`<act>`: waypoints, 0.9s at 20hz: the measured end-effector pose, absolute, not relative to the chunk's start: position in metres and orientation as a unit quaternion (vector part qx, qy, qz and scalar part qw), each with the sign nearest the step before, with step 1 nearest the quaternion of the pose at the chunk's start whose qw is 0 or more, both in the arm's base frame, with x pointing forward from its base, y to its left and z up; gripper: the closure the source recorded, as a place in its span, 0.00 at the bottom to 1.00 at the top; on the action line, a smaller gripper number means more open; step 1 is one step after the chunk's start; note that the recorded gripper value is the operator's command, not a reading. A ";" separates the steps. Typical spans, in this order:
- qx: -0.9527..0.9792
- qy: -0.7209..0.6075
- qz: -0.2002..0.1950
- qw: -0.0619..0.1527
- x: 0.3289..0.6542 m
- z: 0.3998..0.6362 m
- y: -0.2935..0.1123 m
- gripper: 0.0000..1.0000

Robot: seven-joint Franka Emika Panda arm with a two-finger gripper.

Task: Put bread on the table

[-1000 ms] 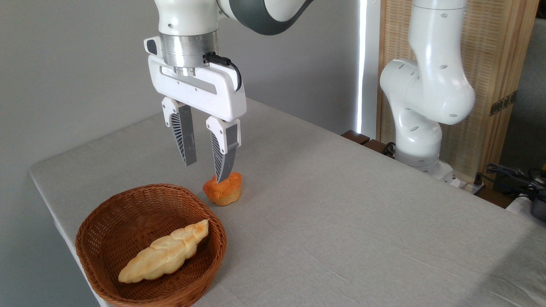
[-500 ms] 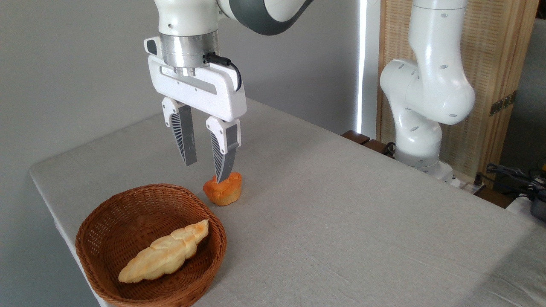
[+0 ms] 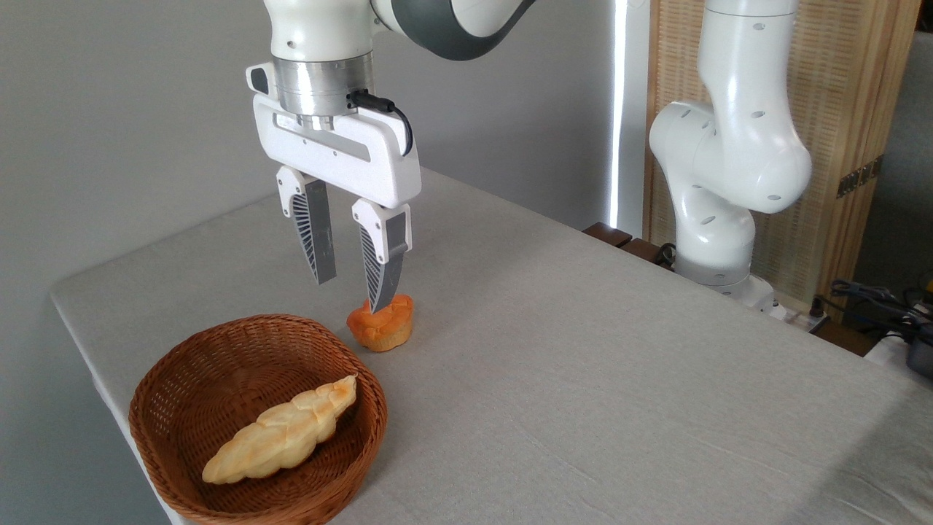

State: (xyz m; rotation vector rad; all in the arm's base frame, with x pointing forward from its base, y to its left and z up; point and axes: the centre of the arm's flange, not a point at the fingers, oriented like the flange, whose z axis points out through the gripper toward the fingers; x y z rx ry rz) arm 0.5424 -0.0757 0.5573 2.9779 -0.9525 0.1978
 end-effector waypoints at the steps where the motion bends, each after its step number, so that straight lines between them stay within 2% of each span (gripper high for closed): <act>1: 0.951 -0.304 0.063 0.004 0.542 0.557 -0.076 0.00; 10: 0.950 -0.305 0.062 0.005 0.542 0.557 -0.076 0.00; 18: 0.949 -0.313 0.044 0.006 0.549 0.537 -0.087 0.00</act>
